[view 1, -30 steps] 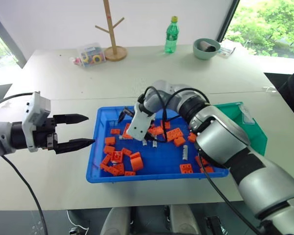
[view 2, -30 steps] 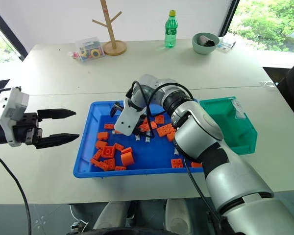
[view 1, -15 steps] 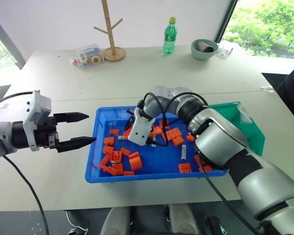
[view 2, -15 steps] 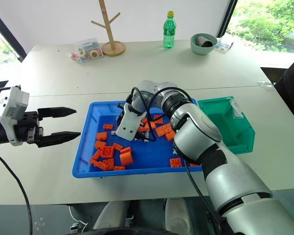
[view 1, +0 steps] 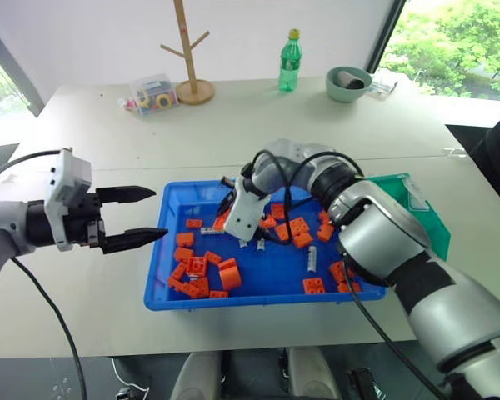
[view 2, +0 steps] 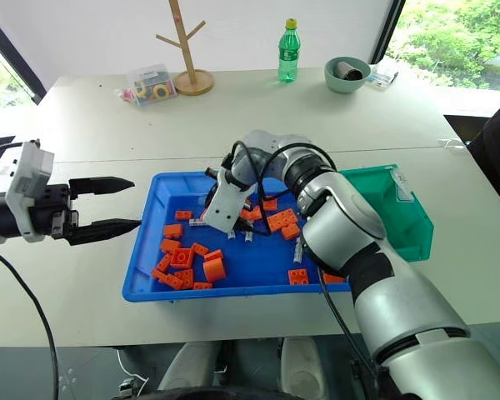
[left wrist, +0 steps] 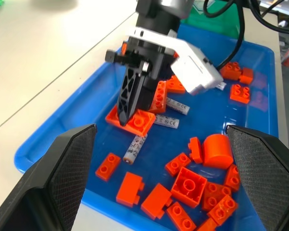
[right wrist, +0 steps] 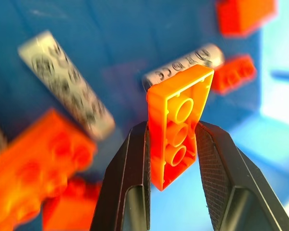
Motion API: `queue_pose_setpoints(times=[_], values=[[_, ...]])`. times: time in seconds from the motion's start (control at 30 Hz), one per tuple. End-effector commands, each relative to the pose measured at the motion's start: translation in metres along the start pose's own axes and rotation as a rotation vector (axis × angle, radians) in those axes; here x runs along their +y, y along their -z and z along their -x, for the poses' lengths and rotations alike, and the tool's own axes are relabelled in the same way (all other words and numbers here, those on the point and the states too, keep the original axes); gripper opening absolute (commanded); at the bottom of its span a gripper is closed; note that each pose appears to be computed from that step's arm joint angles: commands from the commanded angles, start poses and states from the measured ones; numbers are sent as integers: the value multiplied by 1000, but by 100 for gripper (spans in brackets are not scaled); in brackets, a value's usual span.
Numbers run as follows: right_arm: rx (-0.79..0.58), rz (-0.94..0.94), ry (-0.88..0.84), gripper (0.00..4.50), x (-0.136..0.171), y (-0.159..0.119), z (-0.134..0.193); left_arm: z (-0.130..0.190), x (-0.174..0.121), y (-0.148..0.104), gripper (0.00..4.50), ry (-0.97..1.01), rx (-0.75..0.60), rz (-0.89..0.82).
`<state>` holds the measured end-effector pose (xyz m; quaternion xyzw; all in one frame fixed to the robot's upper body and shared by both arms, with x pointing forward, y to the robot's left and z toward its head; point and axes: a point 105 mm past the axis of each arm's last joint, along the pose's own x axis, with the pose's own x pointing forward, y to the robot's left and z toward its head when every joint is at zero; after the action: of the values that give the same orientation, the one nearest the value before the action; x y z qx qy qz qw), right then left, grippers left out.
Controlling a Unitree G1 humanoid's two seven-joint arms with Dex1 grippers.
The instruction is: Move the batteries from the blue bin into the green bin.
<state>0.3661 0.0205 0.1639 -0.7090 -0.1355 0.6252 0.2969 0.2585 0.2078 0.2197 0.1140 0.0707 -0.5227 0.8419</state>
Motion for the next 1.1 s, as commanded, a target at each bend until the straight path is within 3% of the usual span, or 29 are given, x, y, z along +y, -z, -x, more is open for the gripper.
queue_pose_setpoints(times=[0.03,0.17,0.4,0.43,0.67,0.8,0.9,1.1], values=[[29,-13,81,82,-14,12,41,-2,2,-5,450,23,-1,-38],[81,-55,15,82,16,28,60,-7,6,-7,450,42,-6,-44],[30,-213,58,433,36,29,60,-15,12,-8,450,76,-10,-51],[22,-233,68,445,36,28,60,-16,12,-8,450,81,-10,-52],[-29,-448,287,445,7,32,86,-15,15,-10,450,91,-5,-53],[-142,-707,424,445,-16,29,101,-11,15,-7,450,93,12,-45],[-296,-964,418,445,-16,8,90,-6,13,-6,450,105,29,-36],[-327,-1159,319,445,11,-30,47,-1,10,-3,450,111,51,-37]])
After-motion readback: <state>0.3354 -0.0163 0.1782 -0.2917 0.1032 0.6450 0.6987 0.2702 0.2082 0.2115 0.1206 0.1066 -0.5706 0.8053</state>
